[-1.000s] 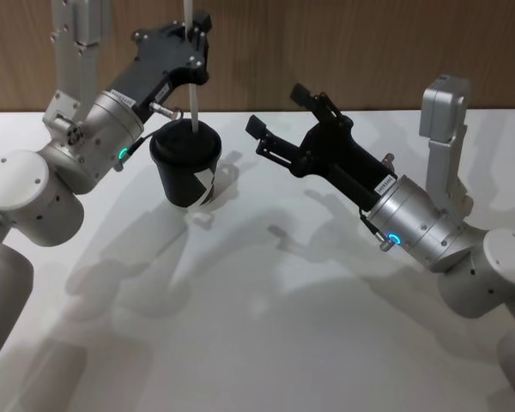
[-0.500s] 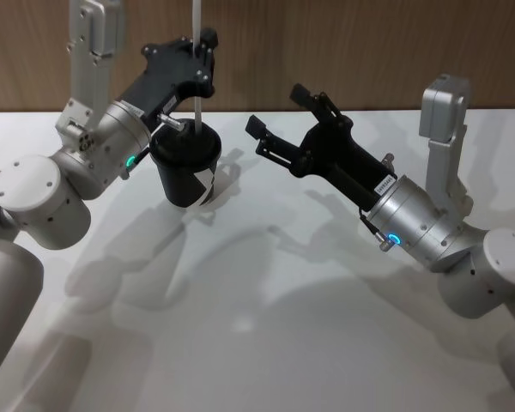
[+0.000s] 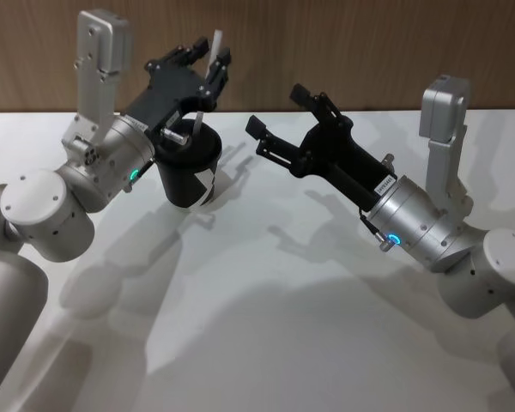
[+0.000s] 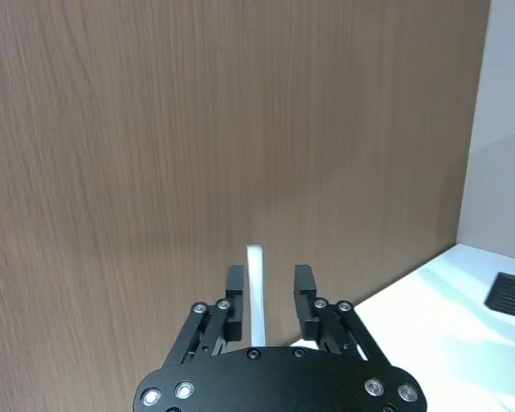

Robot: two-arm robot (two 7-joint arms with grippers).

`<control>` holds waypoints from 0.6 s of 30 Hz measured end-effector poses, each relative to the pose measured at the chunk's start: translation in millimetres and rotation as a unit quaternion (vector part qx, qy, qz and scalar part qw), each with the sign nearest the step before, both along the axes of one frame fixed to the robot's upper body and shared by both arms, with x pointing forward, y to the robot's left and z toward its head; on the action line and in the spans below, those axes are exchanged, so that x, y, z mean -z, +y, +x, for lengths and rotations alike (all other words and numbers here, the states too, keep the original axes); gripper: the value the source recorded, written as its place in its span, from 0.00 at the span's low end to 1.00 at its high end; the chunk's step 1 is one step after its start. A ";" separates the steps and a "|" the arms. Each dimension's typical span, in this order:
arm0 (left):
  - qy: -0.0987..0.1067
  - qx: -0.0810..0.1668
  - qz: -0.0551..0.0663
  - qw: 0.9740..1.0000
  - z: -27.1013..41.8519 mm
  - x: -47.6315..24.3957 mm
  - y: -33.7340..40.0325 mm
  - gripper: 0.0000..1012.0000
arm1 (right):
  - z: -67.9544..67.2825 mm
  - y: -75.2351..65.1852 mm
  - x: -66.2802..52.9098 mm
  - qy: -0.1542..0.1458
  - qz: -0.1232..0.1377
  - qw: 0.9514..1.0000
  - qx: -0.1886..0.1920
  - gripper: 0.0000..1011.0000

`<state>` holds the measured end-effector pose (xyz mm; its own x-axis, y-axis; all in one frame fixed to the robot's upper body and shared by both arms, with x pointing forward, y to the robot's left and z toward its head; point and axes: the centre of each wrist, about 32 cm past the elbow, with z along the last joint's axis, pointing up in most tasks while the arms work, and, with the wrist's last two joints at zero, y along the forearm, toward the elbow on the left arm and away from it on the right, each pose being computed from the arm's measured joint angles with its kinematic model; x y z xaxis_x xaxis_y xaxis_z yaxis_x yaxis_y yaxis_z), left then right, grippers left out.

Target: Pick up the straw with one hand, pass it to the other hand, and insert it into the cup.

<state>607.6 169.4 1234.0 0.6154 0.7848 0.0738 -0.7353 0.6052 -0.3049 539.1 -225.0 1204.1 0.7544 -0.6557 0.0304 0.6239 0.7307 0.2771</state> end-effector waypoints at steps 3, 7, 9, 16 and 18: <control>-0.003 0.000 -0.001 1.000 -6.5 1.8 1.2 0.43 | 0.0 0.0 0.0 0.000 0.000 1.000 0.000 0.99; -0.009 0.002 -0.003 1.000 -16.8 2.4 4.1 0.57 | 0.0 0.0 0.0 0.000 0.000 1.000 0.000 0.99; -0.011 0.002 -0.003 1.000 -21.0 2.5 5.6 0.60 | 0.0 0.0 0.0 0.000 0.000 1.000 0.000 0.99; -0.021 0.007 -0.006 1.000 -46.3 3.7 15.1 0.82 | 0.0 0.0 0.0 0.000 0.000 1.000 0.000 0.99; -0.024 0.010 -0.009 1.000 -59.1 5.0 20.7 0.91 | 0.0 0.0 0.0 0.000 0.000 1.000 0.000 0.99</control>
<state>548.5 190.1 1229.0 0.6270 0.7739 0.0890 -0.7074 0.6135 -0.3510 539.1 -225.0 1204.1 0.7544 -0.6557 0.0303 0.6239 0.7307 0.2771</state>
